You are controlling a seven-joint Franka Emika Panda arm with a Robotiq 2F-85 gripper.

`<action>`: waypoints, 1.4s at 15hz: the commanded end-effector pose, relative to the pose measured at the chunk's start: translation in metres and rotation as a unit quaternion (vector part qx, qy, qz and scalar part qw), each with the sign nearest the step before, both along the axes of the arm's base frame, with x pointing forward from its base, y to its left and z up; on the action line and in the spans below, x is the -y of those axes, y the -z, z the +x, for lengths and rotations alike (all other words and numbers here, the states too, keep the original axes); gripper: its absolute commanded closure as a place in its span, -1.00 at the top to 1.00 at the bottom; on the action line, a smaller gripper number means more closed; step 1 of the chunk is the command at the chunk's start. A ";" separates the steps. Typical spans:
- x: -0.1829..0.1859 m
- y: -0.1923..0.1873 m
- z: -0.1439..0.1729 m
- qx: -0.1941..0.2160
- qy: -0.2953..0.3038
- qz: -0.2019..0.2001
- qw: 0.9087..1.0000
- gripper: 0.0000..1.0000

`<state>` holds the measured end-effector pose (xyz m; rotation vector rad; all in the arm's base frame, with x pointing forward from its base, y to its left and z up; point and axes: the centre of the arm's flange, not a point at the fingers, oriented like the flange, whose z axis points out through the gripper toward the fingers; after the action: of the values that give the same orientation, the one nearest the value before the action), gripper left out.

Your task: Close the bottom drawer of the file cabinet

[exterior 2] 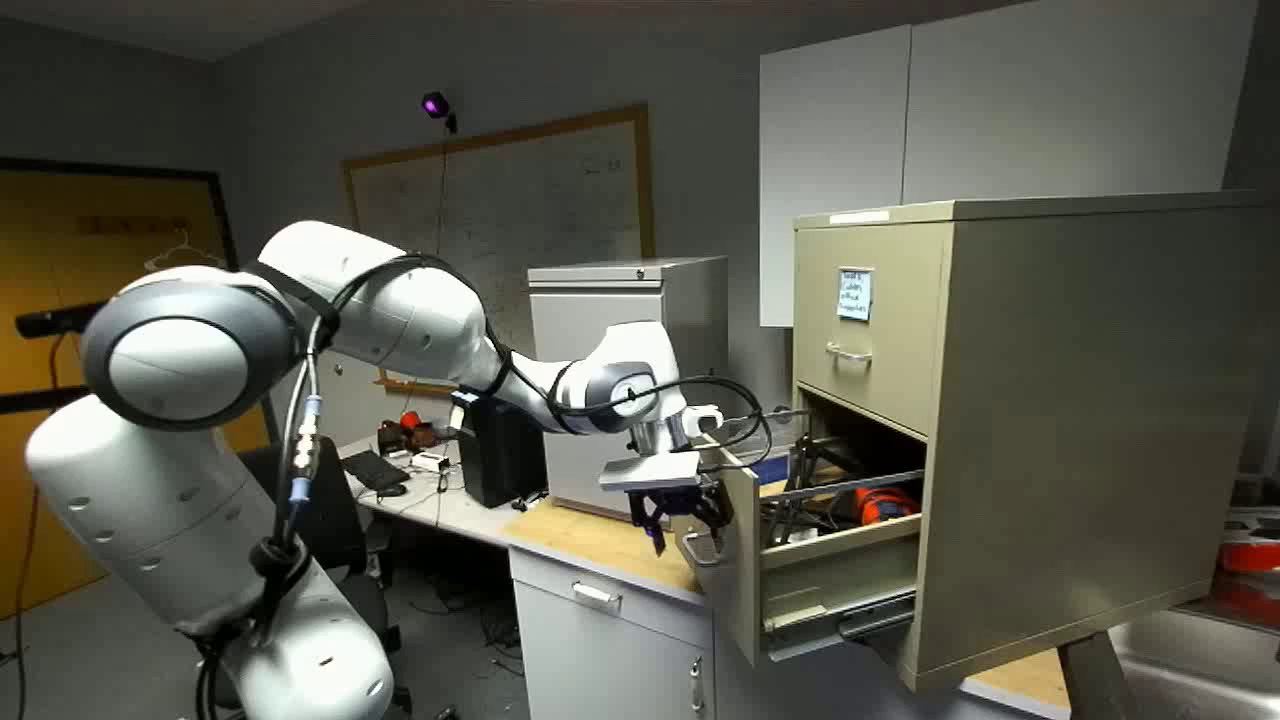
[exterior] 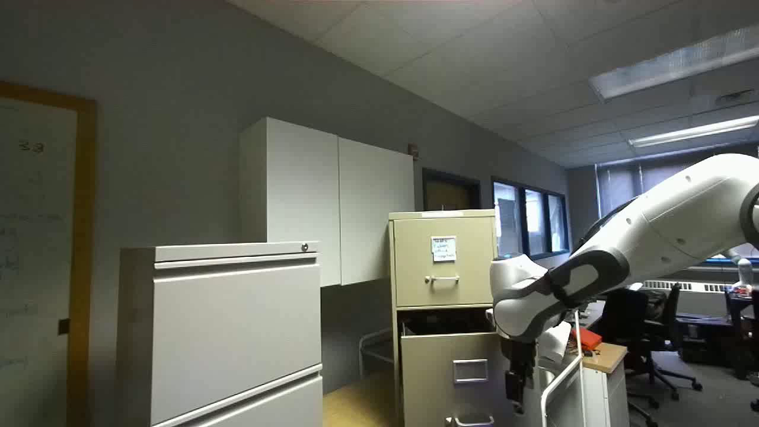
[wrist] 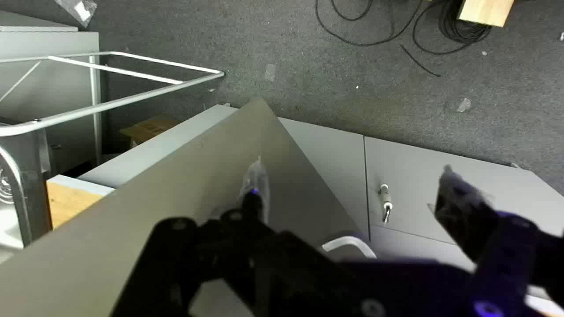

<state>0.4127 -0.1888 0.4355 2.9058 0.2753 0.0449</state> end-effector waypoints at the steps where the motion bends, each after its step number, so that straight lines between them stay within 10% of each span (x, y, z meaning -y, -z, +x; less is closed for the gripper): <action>1: 0.000 0.000 0.000 0.001 0.000 0.000 1.000 1.00; 14: 0.002 -0.007 0.007 0.009 -0.002 -0.008 1.000 1.00; 15: 0.002 -0.009 0.011 0.013 -0.002 -0.011 1.000 0.50; 21: -0.001 -0.033 0.052 0.044 -0.013 -0.064 0.997 -0.29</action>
<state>0.4322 -0.1835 0.4542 2.8469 0.2996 0.1422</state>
